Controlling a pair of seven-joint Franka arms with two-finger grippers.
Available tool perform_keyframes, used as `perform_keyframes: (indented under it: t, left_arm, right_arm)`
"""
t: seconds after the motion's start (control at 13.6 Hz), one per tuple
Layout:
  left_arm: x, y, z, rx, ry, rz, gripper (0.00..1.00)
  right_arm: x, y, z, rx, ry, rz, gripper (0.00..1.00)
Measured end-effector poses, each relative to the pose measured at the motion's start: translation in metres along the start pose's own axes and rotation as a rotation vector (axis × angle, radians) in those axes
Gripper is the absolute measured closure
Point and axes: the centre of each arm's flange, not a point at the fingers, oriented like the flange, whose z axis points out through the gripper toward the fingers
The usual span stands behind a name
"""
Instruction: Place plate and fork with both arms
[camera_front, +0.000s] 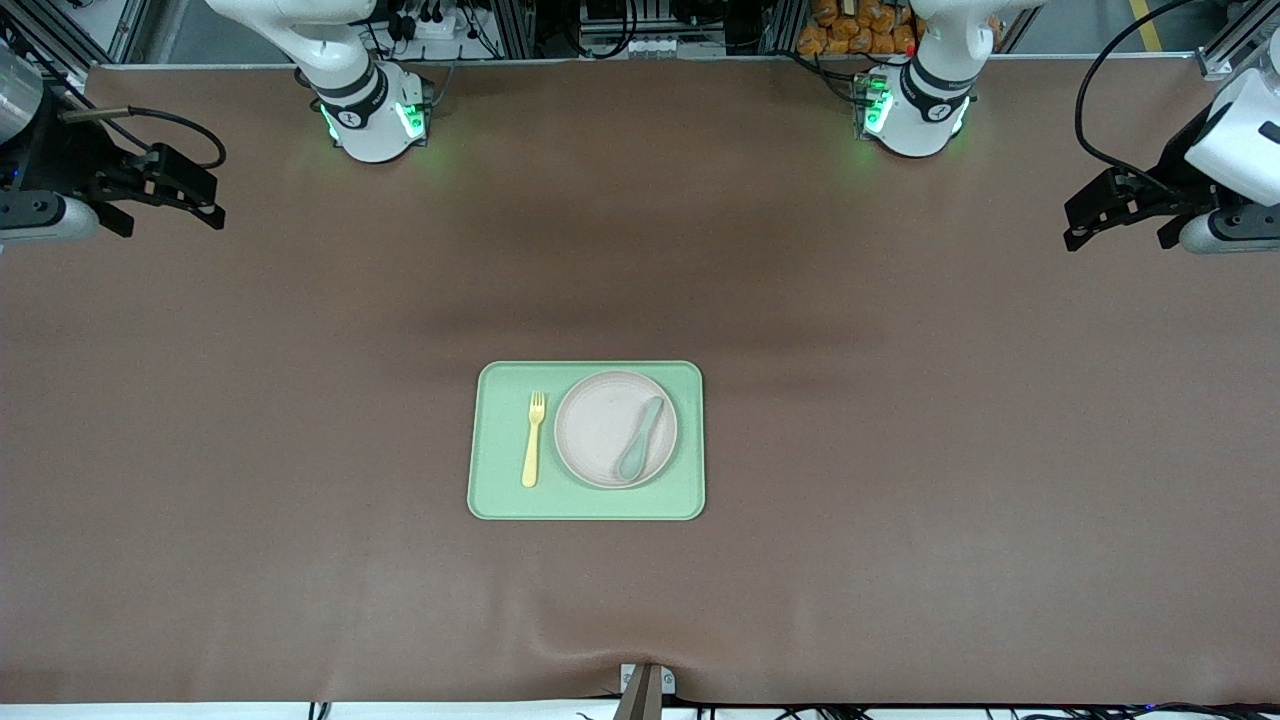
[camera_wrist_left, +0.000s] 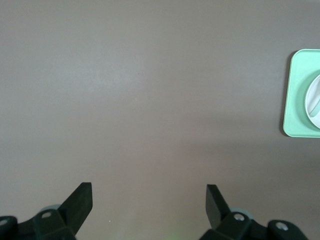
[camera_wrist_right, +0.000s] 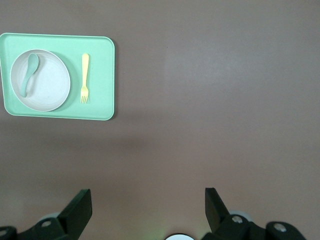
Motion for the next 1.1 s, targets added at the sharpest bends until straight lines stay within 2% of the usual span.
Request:
perform_keyframes:
  t: [1.1]
  left_arm:
    - [-0.008,-0.005,-0.013,-0.006,-0.008,-0.005,0.00]
  right_arm:
    - [0.002,0.003,-0.001,-0.002,0.015,0.004,0.00]
